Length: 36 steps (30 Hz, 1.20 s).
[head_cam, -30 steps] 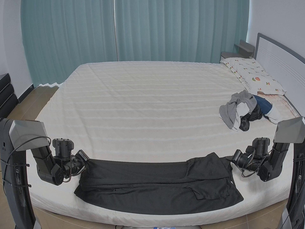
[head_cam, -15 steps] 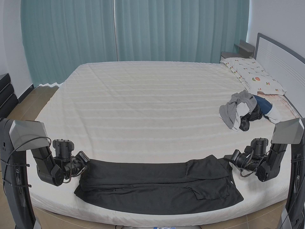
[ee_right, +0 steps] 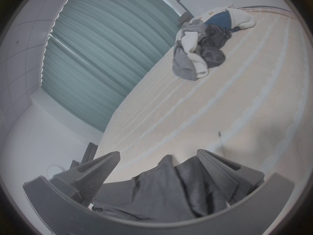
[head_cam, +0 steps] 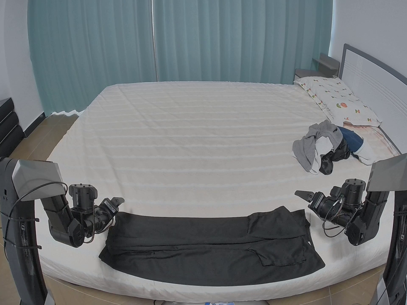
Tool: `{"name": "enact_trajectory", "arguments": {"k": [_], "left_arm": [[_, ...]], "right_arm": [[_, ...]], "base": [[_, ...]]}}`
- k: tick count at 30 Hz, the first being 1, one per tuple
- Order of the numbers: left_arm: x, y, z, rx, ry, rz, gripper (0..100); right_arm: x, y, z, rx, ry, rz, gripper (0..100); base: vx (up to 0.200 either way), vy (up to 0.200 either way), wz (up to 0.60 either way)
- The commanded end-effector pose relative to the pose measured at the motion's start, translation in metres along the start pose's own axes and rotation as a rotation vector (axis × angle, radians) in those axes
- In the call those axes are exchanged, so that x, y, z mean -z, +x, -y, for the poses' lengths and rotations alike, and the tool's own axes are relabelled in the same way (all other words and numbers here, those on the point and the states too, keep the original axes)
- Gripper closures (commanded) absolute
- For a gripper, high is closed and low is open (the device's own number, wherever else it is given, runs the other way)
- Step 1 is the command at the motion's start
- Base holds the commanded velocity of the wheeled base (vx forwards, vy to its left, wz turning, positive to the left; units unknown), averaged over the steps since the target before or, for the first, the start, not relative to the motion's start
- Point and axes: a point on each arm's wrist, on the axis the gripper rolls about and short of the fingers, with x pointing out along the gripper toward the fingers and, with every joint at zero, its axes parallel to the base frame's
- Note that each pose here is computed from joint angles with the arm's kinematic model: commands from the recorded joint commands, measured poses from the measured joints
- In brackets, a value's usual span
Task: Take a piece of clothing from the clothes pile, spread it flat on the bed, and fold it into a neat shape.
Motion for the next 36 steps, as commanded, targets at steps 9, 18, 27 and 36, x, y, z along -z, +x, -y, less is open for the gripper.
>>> {"name": "enact_trajectory", "arguments": {"k": [9,18,27,36], "left_arm": [[-0.001,0.0,0.0,0.005,-0.007,0.002,0],[-0.001,0.0,0.0,0.005,-0.005,0.002,0],[0.0,0.0,0.001,0.005,-0.004,0.001,0],[0.0,0.0,0.001,0.005,-0.004,0.001,0]], "right_arm": [[0.038,0.019,0.017,0.02,-0.012,-0.102,0],[0.043,0.022,0.025,0.038,-0.011,-0.12,0],[0.045,0.016,0.026,0.057,-0.021,-0.122,100],[0.045,-0.008,0.021,0.073,-0.014,-0.129,100]], "base": [[0.0,0.0,0.0],[0.0,0.0,0.0],[0.0,0.0,0.0],[0.0,0.0,0.0]]}}
